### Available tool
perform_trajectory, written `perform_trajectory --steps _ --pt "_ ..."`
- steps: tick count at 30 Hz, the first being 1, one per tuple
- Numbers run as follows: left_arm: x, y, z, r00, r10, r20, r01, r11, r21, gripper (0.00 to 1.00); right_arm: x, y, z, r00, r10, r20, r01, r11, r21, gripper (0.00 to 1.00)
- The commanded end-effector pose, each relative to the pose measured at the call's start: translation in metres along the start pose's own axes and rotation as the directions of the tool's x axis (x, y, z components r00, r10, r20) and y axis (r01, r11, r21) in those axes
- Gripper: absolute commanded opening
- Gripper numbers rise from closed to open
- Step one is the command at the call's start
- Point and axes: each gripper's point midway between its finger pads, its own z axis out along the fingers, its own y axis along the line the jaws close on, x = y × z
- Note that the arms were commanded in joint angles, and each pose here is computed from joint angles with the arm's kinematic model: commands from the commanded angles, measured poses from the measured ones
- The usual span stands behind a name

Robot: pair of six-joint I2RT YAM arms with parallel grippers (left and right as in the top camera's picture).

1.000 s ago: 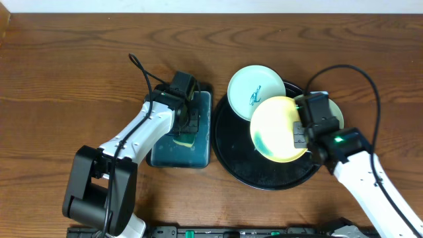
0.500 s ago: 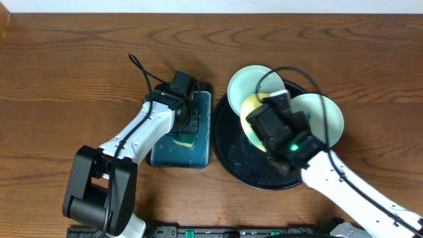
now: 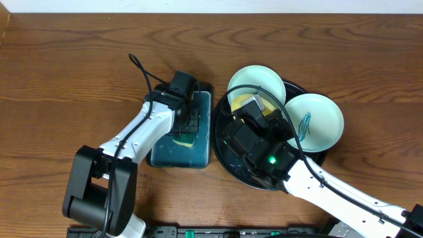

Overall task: Clean dirty plates on tray and stack at the side
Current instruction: 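Lift the yellow plate off the black tray with the right gripper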

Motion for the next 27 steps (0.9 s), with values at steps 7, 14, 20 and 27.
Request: perform_trajectory --steps 7,14,20,27 --pt "0.000 0.003 0.001 1.000 0.004 0.000 -0.004 1.000 -0.009 0.08 -0.009 -0.017 -0.004 1.000 0.003 0.019 -0.004 0.996 0.084 0.01" --pt "0.000 0.003 0.001 1.000 0.004 -0.001 -0.004 1.000 -0.010 0.08 -0.005 -0.016 0.003 0.990 0.144 0.002 -0.144 0.988 0.056 0.01" --pt "0.000 0.003 0.001 1.000 0.004 -0.001 -0.004 1.000 -0.010 0.08 0.012 0.009 0.025 0.918 0.368 -0.147 -0.388 0.910 -0.146 0.01" --pt "0.001 0.004 0.001 1.000 0.004 -0.003 -0.004 1.000 -0.011 0.08 0.049 -0.009 0.058 0.759 0.549 -0.351 -0.619 0.775 -0.127 0.01"
